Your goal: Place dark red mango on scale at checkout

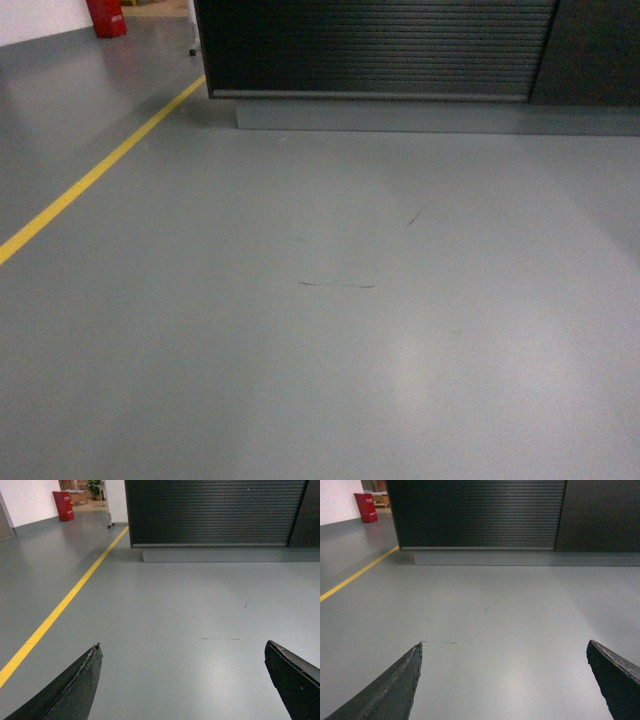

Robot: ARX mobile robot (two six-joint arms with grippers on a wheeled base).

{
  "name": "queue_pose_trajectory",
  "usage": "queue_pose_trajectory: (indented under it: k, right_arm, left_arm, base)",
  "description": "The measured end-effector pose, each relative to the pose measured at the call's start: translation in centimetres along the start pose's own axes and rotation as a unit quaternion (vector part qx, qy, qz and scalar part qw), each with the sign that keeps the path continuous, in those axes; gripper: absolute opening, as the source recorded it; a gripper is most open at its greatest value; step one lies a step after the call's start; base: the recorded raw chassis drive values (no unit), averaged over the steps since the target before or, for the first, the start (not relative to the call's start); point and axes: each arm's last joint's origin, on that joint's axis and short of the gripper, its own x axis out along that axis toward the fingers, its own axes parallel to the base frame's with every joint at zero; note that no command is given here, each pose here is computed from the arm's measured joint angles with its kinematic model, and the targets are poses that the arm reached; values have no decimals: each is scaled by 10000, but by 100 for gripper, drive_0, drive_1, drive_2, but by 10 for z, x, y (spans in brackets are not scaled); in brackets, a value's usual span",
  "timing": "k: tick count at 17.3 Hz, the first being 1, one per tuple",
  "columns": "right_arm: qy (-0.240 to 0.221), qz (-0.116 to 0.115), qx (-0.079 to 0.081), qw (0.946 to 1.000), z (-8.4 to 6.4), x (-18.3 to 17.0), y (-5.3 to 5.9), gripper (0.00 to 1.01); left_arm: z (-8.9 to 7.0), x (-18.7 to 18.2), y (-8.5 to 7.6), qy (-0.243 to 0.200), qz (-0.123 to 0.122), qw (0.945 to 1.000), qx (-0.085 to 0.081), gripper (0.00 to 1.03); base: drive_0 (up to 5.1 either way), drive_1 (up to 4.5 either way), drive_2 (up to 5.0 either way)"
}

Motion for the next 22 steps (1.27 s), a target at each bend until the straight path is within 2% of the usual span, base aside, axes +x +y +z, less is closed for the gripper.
queue_pose_trajectory:
  k: [22]
  right_arm:
    - [0,0,0,10000,0,0,0,98]
  left_arm:
    - [0,0,0,0,0,10000,0,98]
  base:
    - [0,0,0]
